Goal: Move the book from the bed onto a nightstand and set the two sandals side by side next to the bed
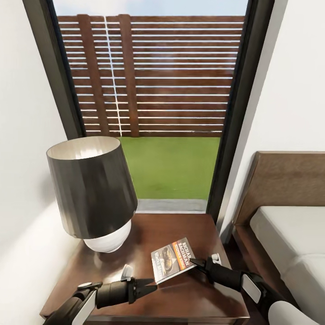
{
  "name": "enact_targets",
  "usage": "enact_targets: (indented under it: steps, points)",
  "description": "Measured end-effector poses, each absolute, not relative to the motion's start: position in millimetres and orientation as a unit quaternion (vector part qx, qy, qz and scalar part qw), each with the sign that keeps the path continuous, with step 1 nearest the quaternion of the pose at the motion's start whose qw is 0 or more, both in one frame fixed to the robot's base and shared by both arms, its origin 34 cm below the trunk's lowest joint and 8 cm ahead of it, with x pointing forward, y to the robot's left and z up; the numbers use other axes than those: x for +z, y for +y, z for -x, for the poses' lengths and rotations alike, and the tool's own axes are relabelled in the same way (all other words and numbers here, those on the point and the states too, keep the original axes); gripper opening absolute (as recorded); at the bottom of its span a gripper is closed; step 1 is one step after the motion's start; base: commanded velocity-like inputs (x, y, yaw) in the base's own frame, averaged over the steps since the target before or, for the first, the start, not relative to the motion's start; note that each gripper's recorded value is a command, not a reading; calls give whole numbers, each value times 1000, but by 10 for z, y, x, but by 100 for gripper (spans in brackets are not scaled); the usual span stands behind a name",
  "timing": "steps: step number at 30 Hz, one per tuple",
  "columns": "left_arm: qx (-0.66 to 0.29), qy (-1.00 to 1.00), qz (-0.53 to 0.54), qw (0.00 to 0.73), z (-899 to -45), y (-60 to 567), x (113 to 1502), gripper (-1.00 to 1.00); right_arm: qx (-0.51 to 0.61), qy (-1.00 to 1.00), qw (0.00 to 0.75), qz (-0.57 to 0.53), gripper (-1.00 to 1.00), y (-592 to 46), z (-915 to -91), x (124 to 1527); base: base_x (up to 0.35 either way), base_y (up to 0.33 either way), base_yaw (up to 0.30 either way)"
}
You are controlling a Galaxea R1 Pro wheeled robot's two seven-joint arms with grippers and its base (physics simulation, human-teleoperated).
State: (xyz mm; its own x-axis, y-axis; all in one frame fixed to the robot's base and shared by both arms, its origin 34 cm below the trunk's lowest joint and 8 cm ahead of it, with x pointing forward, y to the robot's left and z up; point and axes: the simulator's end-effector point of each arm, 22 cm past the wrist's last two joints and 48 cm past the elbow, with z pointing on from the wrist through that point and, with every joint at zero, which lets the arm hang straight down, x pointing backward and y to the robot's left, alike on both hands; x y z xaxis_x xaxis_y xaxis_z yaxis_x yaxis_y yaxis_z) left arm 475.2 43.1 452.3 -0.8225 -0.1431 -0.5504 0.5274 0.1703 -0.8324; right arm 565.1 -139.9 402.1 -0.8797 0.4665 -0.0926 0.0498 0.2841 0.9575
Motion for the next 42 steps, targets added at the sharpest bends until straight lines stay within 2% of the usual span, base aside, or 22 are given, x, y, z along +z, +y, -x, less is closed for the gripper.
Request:
enact_targets:
  steps: [28, 29, 42]
  points:
    - [-631, 719, -130, 262, -4746, 431, 4473, 100, 580, 776, 175, -176, -100, -1401, -5656, 3993, 0, 0, 0]
    - [-631, 719, -130, 262, -4748, 431, 4474, 100, 580, 776, 175, -176, 100, -1401, -5656, 3993, 0, 0, 0]
    - [-631, 719, -130, 262, -4747, 431, 4473, 100, 574, 781, 177, -169, 100, -1400, -5638, 3960, 0, 0, 0]
